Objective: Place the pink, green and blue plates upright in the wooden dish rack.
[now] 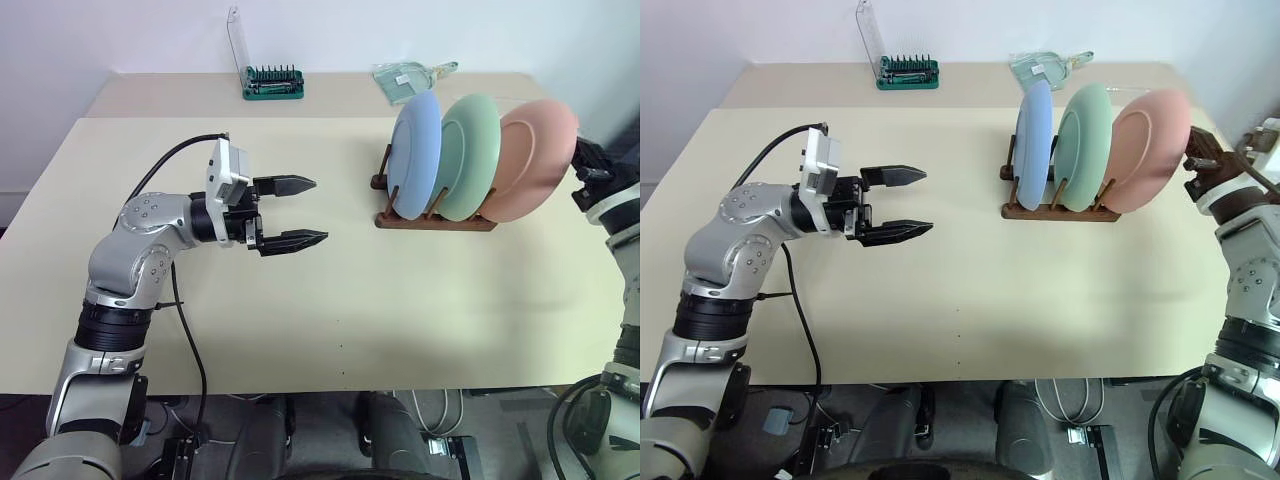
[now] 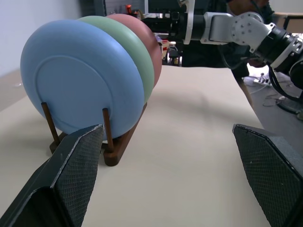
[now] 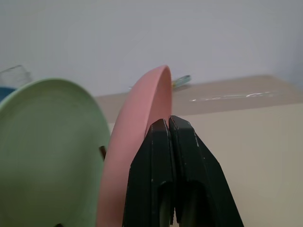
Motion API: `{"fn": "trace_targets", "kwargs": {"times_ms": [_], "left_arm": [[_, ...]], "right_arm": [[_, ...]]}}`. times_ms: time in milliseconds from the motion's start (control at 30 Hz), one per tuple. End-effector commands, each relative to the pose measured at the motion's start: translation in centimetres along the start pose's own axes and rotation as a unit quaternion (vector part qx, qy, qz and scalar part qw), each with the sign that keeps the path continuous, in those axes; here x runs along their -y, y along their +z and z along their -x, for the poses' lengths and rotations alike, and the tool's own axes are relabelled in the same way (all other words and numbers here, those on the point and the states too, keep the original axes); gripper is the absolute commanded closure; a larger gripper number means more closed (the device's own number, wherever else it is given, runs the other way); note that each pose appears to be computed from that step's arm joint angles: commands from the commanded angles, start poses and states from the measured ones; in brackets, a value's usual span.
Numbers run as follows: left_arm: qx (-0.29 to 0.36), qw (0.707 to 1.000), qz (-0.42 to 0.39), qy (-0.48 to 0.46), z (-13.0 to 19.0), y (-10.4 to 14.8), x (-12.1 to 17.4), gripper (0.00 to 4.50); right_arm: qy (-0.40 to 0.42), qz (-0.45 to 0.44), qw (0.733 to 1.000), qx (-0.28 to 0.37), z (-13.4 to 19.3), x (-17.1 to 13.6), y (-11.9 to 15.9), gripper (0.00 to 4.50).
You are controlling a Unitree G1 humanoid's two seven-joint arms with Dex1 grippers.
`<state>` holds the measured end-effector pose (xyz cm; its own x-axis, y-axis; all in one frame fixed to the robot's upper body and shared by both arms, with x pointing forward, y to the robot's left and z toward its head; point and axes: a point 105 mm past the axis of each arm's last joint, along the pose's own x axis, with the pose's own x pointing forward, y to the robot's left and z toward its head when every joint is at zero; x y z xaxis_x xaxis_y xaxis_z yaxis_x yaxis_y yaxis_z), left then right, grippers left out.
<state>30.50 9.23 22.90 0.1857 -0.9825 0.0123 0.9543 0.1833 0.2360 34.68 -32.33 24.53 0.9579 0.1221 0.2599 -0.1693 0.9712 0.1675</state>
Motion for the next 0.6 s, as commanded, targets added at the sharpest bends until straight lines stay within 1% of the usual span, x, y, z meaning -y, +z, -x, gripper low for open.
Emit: {"fn": "trace_targets", "kwargs": {"times_ms": [33, 267, 367, 433, 500, 533, 600], "left_arm": [[0.008, 1.000, -0.023, 0.007, 0.3, 0.9, -0.1, 0.00], [0.008, 1.000, -0.023, 0.009, 0.4, 0.9, -0.1, 0.00], [0.008, 1.000, -0.023, 0.009, 0.4, 0.9, -0.1, 0.00], [0.008, 1.000, -0.023, 0.010, 0.4, 0.9, -0.1, 0.00], [0.007, 1.000, -0.024, 0.011, 0.5, 0.9, -0.2, 0.00], [0.007, 1.000, -0.024, 0.012, 0.6, 0.9, -0.3, 0.00], [0.006, 0.999, -0.026, 0.018, 0.8, 1.0, -0.6, 0.00]], "right_arm": [[0.025, 0.007, 0.999, 0.027, -0.2, -1.3, 1.8, 4.47], [0.027, 0.012, 0.999, 0.038, -0.4, -1.3, 2.4, 4.47], [0.011, 0.024, 0.998, 0.053, -0.5, -0.8, 3.1, 4.47], [-0.016, 0.041, 0.994, 0.095, -0.3, 0.3, 4.9, 4.47], [-0.003, 0.050, 0.987, 0.155, 0.0, -0.1, 7.4, 4.47], [0.015, 0.035, 0.982, 0.187, 0.3, -0.5, 8.7, 4.47], [0.089, -0.006, 0.964, 0.250, 1.3, -2.2, 11.2, 3.96]]}}
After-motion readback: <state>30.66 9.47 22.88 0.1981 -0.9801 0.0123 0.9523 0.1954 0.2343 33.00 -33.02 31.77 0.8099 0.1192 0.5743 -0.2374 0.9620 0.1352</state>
